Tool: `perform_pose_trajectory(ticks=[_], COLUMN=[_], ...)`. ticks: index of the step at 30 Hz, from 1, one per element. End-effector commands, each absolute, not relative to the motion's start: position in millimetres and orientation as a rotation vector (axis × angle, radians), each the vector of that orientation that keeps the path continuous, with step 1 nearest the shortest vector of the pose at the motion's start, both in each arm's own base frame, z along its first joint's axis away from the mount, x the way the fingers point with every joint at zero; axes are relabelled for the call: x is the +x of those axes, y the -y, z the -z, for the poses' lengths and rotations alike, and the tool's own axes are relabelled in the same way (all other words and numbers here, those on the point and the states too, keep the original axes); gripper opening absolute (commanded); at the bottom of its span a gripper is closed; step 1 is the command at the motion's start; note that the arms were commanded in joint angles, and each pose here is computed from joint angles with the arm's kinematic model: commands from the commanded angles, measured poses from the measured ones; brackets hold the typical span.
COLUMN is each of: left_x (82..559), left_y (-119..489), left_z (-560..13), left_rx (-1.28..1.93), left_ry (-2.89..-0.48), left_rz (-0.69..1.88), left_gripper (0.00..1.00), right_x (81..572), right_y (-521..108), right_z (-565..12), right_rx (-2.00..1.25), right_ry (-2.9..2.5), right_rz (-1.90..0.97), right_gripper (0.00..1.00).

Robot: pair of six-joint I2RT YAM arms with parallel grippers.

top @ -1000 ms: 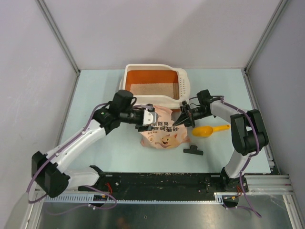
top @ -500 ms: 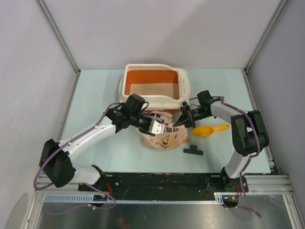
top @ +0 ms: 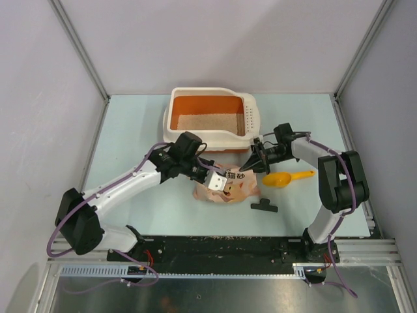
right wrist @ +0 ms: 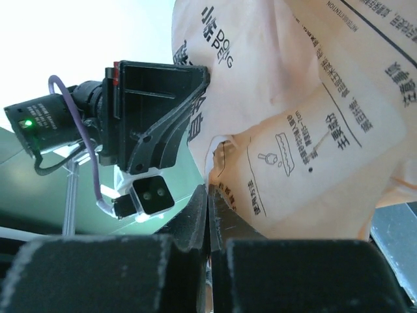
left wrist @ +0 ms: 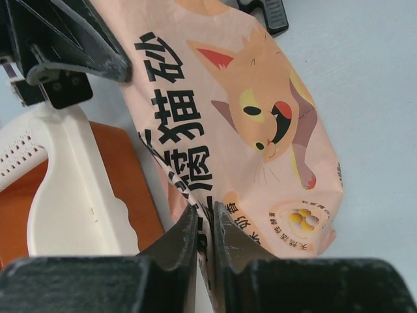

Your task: Fill the litter box with clean litter

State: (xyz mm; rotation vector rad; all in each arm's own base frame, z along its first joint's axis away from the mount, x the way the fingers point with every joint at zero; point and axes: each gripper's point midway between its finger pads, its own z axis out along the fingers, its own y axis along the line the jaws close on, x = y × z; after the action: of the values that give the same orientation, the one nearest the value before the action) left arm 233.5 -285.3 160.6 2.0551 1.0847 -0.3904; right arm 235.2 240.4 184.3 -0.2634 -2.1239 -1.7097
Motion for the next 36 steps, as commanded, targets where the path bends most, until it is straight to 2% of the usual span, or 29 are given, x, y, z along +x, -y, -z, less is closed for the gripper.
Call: perform_pose_trajectory(ticks=[1, 2, 5, 7, 8, 10, 12, 16, 18, 19, 22, 27, 36], left_x=[231, 230, 228, 229, 231, 230, 231, 234, 237, 238, 240, 242, 243], left_y=[250, 255, 262, 266, 270, 276, 280, 284, 285, 285, 285, 284, 283], left_z=[-131, -138, -141, -143, -151, -156, -165, -172, -175, -176, -177, -174, -178], left_rx=[2.126, 2.08, 2.012, 1.964, 1.918, 1.878, 1.82, 1.724, 1.675, 1.659, 1.604, 1.581, 1.544], left_ry=[-1.308, -1.345, -1.456, -1.505, -1.534, -1.557, -1.587, -1.655, -1.69, -1.703, -1.749, -1.77, -1.784], left_rz=[0.354, 0.405, 0.531, 0.595, 0.629, 0.697, 0.765, 0.887, 0.942, 0.958, 1.024, 1.059, 1.103], left_gripper=[0.13, 0.11, 0.09, 0.09, 0.09, 0.09, 0.08, 0.08, 0.08, 0.08, 0.07, 0.07, 0.06], right_x=[253, 262, 296, 318, 318, 318, 298, 286, 266, 267, 262, 260, 268], right_y=[-205, -200, -180, -168, -164, -165, -171, -190, -205, -205, -219, -239, -259], right_z=[-235, -234, -247, -265, -263, -273, -273, -269, -268, -262, -255, -239, -208], right_rx=[-0.256, -0.234, -0.1, 0.19, 0.226, 0.855, 1.473, 2.147, 2.463, 2.651, 2.958, 3.204, 3.242], right_ry=[1.953, 2.022, 2.319, 2.59, 2.72, 2.932, 3.0, 3.048, 2.9, 2.828, 2.676, 2.423, 2.263], right_rz=[1.961, 1.995, 2.104, 2.178, 2.079, 2.004, 1.756, 1.456, 1.351, 1.191, 1.015, 0.88, 0.893], right_gripper=[0.09, 0.14, 0.19, 0.26, 0.29, 0.35, 0.38, 0.48, 0.5, 0.51, 0.54, 0.57, 0.57])
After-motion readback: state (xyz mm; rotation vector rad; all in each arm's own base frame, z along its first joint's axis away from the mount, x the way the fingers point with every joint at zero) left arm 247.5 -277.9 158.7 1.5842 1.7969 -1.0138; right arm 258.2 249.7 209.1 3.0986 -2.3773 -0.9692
